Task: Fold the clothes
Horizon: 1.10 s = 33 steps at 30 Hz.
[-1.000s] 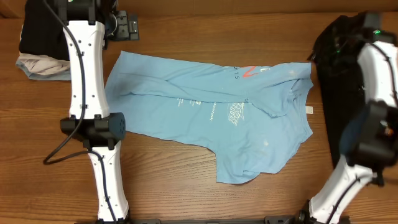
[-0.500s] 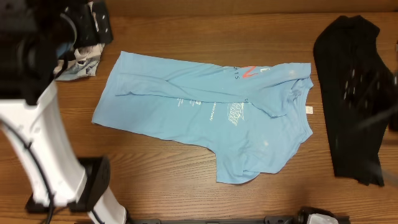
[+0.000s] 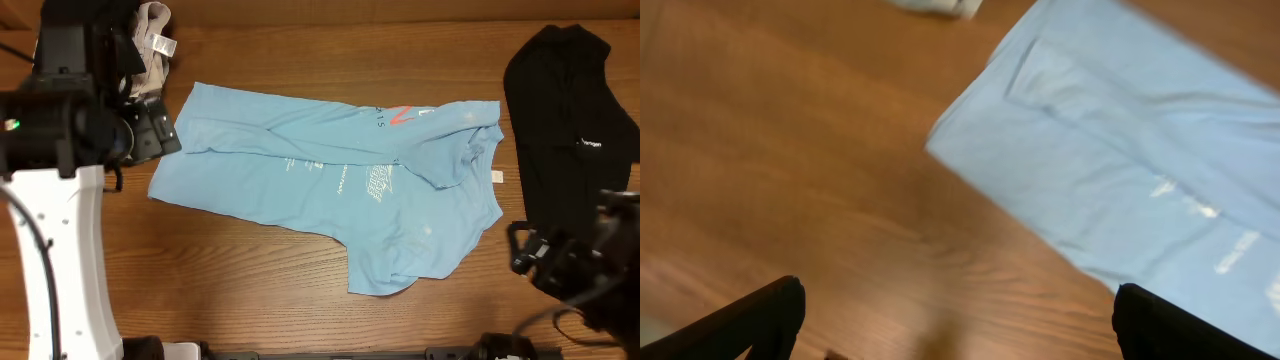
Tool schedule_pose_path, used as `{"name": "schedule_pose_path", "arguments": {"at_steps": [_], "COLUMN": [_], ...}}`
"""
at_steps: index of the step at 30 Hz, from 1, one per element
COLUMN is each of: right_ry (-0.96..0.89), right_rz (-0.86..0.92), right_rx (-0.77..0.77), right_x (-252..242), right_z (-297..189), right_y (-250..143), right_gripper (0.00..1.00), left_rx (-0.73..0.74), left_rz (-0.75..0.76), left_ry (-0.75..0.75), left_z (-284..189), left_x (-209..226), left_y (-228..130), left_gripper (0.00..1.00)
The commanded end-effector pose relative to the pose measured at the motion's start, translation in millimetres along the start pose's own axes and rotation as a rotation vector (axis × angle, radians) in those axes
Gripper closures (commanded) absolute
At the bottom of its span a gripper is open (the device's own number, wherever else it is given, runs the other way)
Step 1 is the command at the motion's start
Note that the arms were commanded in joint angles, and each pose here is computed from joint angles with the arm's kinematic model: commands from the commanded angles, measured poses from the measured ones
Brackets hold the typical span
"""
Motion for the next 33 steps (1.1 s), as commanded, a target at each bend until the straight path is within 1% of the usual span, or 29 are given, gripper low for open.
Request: {"name": "schedule_pose_path", "arguments": {"at_steps": [1, 4, 7, 9, 11, 12, 16, 19, 22, 24, 29, 33], "right_ry": [-0.016, -0.021, -0.006, -0.004, 0.011, 0.021, 0.134, 0.192, 0.196, 0.182, 0.139, 0.141], "right_rz": [0.062, 0.068, 0.07, 0.061, 0.041, 0.027, -0.054, -0.076, -0.076, -0.071, -0.059, -0.093], "right_rx": [0.163, 0.27, 0.367, 0.409, 0.442, 0.453, 0.458, 0.454, 0.461, 0.483, 0.547, 0.57], "right_x": [-10.3, -19.8, -23.7, -23.1, -18.2, -14.9, 11.3, 24.4, 27.6, 26.4, 21.3, 26.3], "right_z": [46.0, 85.2, 119.6, 136.7, 151.6, 157.4, 181.5, 193.9, 204.9, 210.0, 216.5, 216.1], "right_y": [-10.9, -26.5, -46.5, -56.7, -64.1, -66.0, -61.3, -55.7, -52.4, -53.8, -61.2, -68.4], "right_gripper": [0.18, 0.14, 0.1, 0.06, 0.0, 0.0, 0.0, 0.0, 0.0, 0.01, 0.09, 0.14], "left_rx": [0.086, 0.148, 0.212, 0.231, 0.238, 0.237, 0.192, 0.147, 0.154, 0.173, 0.231, 0.261], "left_rz": [-0.069, -0.105, -0.154, -0.182, -0.211, -0.223, -0.263, -0.255, -0.255, -0.254, -0.27, -0.308], "left_ry": [0.085, 0.12, 0.11, 0.106, 0.092, 0.085, 0.051, 0.034, 0.037, 0.045, 0.071, 0.092], "left_z": [42.1, 81.9, 127.9, 149.7, 170.1, 177.7, 208.0, 228.3, 251.0, 265.3, 298.2, 314.4], "left_x": [8.7, 14.4, 22.1, 27.6, 31.9, 33.3, 36.9, 34.9, 32.0, 30.9, 31.4, 39.1], "left_y": [-10.1, -19.7, -34.0, -41.3, -47.9, -50.1, -51.5, -47.1, -45.8, -47.2, -54.9, -59.1], "left_gripper": [0.0, 0.0, 0.0, 0.0, 0.0, 0.0, 0.0, 0.14, 0.26, 0.3, 0.29, 0.29]}}
Point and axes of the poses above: each gripper's point midway between its finger pads, its own z axis out along the fingers, its own x axis along the line the jaws close on, y = z × x, the point moved 6 cm from there along -z, back along the fingers, and after that the axes turned 4 degrees about -z, right-handed, at the moved point
